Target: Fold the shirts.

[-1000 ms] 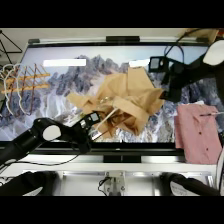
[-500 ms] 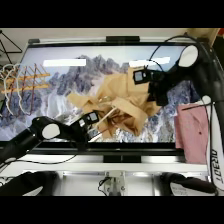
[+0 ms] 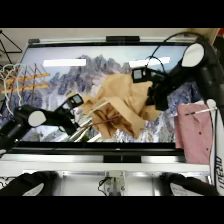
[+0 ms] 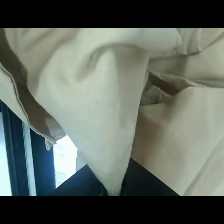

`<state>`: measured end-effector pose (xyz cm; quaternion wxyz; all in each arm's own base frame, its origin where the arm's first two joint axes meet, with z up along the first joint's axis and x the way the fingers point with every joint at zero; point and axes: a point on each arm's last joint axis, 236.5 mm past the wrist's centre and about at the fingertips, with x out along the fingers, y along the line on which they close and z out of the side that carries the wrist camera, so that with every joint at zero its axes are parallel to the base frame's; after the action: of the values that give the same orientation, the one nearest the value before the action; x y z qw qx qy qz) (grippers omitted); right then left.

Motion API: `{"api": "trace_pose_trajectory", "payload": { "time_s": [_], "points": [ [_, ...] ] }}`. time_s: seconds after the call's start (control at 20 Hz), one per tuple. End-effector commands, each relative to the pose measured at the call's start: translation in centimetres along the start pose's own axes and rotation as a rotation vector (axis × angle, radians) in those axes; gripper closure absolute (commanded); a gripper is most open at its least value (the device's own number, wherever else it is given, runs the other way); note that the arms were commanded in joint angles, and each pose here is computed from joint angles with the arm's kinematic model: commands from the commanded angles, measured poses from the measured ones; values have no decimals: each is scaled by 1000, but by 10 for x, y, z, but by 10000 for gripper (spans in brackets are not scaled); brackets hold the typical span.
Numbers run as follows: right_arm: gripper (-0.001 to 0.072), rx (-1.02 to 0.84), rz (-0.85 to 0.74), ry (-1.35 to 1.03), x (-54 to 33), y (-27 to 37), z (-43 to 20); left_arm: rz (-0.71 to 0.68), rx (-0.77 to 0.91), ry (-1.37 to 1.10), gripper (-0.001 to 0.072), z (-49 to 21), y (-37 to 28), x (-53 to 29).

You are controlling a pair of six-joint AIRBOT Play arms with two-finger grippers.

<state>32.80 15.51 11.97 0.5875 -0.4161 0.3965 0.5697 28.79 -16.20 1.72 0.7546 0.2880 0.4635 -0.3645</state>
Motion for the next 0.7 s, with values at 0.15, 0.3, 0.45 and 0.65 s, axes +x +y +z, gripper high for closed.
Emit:
{"api": "trace_pose_trajectory", "payload": {
  "time_s": [0.15,0.3,0.45,0.65],
  "points": [
    [644,67,-56,-26,-24,10,9,183,-159,12,146,-36,81,-51],
    [644,115,-114,-40,-37,9,11,230,-437,-23,212,-54,103,-65],
    [644,216,-137,-26,-41,8,6,87,-775,-113,258,-49,85,-49],
    [643,342,-157,-23,-42,3,3,-197,-952,-299,210,-3,24,2]
  ]
}}
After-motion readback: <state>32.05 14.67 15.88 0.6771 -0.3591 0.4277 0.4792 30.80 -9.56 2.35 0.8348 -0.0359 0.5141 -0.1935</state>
